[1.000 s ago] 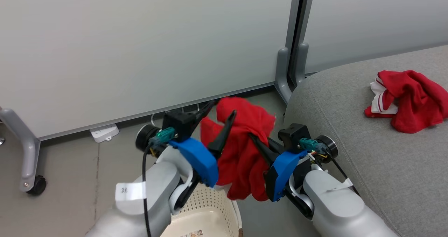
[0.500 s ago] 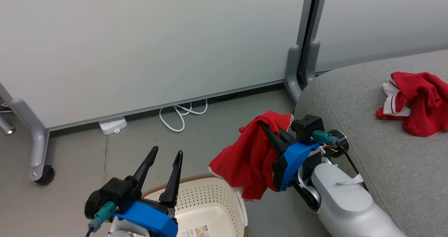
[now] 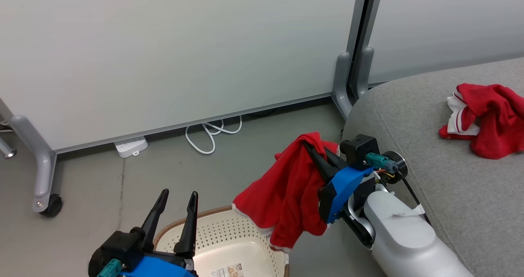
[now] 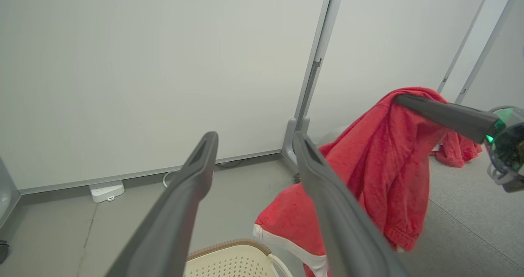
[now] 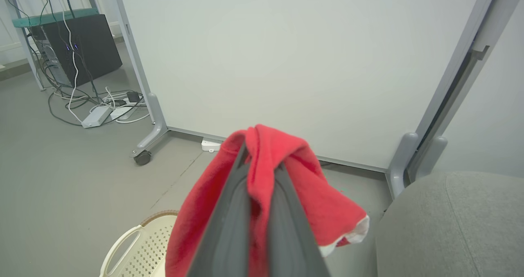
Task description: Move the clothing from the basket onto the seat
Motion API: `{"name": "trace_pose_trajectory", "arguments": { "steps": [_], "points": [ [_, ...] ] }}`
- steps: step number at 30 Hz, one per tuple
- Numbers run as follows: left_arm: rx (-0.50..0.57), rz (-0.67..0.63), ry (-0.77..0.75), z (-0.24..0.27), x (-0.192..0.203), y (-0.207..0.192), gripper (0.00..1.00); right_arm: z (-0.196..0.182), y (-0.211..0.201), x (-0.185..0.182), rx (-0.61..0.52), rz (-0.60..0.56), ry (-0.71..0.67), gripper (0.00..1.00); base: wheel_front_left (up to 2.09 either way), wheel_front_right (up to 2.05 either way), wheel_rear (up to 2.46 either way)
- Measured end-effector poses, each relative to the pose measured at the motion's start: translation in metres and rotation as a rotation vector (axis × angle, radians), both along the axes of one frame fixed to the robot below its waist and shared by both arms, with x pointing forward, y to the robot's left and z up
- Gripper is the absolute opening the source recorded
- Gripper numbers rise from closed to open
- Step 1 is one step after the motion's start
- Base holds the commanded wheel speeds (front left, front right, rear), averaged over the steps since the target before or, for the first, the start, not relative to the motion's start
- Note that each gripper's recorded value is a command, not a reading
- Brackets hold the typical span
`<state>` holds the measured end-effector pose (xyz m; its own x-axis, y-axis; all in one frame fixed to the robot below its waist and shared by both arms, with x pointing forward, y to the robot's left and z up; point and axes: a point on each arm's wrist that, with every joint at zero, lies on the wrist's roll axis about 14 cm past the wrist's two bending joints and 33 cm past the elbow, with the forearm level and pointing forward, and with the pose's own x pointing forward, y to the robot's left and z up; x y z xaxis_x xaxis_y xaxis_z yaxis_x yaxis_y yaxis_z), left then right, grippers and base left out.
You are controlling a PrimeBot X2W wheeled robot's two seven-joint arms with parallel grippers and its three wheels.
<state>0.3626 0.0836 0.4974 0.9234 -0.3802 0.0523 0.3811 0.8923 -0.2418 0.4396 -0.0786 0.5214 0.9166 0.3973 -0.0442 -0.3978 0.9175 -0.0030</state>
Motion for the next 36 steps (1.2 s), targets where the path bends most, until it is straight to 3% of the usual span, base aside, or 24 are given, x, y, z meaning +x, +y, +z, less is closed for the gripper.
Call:
{"name": "trace_pose_trajectory", "arguments": {
  "steps": [15, 36],
  "points": [
    [0.003, -0.110, 0.026, -0.012, 0.012, -0.042, 1.00, -0.004, -0.054, -0.009, 0.001, -0.136, 0.008, 0.00, 0.00, 0.00, 0.00],
    [0.005, -0.503, 0.030, -0.020, 0.017, -0.167, 1.00, -0.012, -0.178, -0.053, 0.001, -0.478, 0.028, 0.00, 0.00, 0.00, 0.00]
  ]
}}
